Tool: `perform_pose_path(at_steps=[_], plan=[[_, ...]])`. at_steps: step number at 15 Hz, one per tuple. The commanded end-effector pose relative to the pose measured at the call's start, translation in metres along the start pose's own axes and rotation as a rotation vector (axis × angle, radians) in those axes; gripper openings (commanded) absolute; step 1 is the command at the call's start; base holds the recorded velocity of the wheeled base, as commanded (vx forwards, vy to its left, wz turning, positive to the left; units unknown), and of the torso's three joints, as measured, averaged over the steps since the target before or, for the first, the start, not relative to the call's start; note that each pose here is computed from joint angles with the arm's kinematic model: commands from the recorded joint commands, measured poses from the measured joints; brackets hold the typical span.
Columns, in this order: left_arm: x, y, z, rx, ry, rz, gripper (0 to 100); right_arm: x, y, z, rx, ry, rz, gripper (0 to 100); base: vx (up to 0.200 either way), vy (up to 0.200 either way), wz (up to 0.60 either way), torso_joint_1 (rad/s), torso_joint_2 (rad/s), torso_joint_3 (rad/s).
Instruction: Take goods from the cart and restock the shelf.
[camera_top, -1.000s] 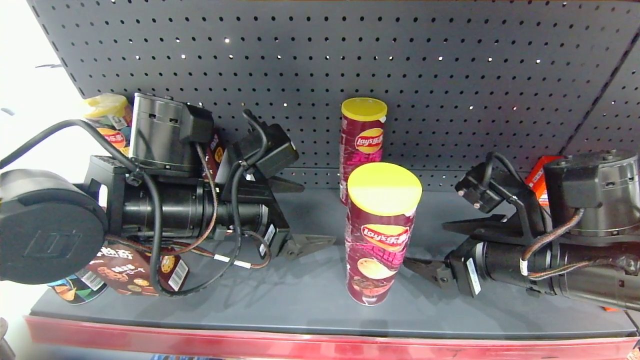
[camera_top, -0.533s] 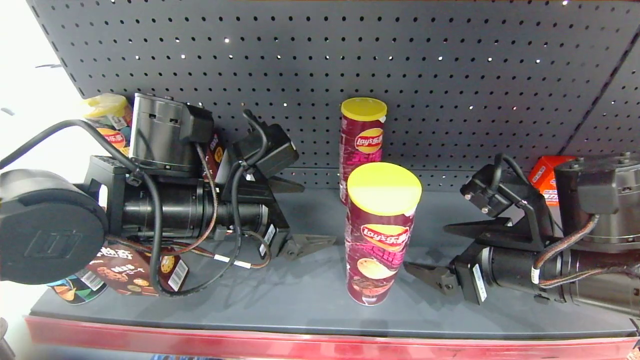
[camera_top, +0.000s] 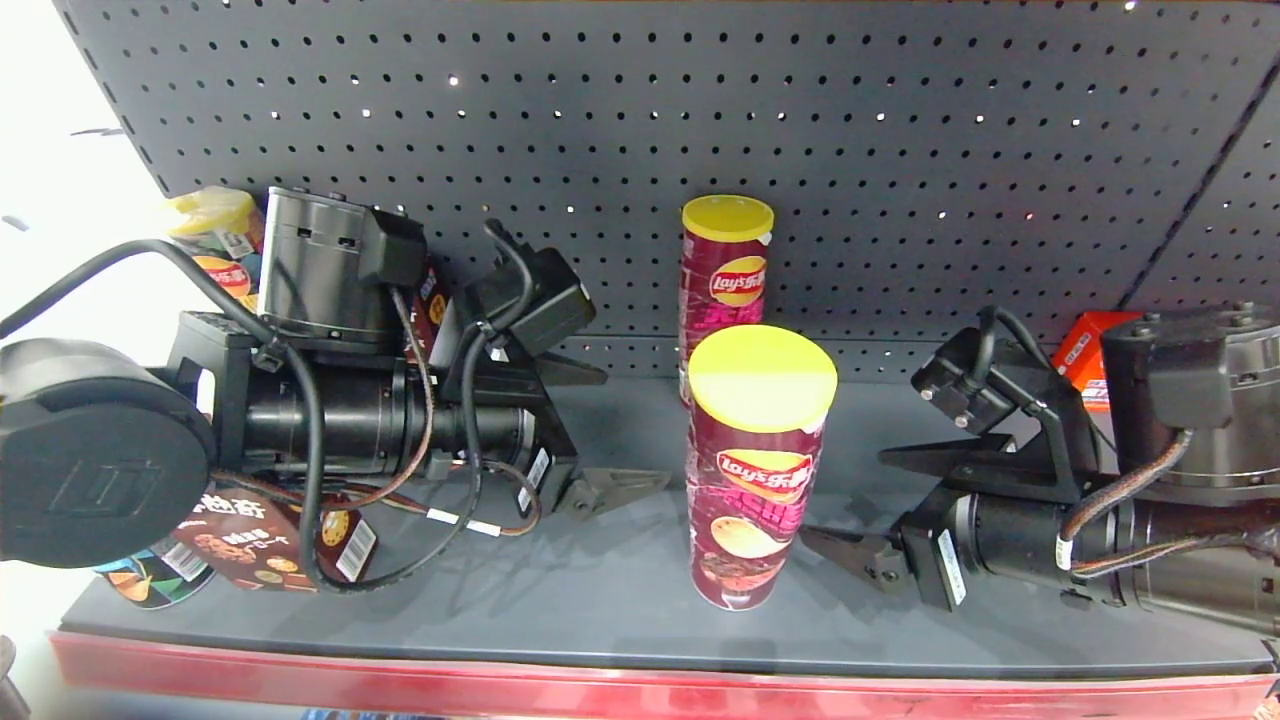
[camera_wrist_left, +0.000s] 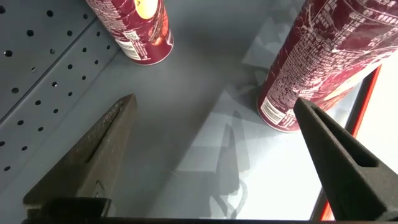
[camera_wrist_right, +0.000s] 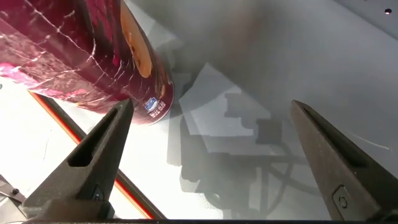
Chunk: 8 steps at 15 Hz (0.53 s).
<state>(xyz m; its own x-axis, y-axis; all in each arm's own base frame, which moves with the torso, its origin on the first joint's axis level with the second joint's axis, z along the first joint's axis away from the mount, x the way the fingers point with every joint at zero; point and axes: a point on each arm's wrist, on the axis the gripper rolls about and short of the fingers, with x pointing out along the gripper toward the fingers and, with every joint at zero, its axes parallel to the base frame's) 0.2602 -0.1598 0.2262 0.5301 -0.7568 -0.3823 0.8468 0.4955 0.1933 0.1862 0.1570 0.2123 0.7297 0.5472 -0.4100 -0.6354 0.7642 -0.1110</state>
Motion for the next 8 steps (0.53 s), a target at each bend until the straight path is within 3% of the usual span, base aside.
perform_pose_path(at_steps=[1,8], plan=[[0.0,0.0,0.0,0.0,0.001,-0.001,100,0.001,0.0,-0.001,0.0,0.003,0.0,100,0.0,0.0,0.0,0.0,0.0,0.0],[-0.009,0.005,0.002,-0.002,-0.014,0.029,100,-0.016,-0.01,0.002,0.02,-0.036,-0.042,100,0.0,0.0,0.0,0.0,0.0,0.0]])
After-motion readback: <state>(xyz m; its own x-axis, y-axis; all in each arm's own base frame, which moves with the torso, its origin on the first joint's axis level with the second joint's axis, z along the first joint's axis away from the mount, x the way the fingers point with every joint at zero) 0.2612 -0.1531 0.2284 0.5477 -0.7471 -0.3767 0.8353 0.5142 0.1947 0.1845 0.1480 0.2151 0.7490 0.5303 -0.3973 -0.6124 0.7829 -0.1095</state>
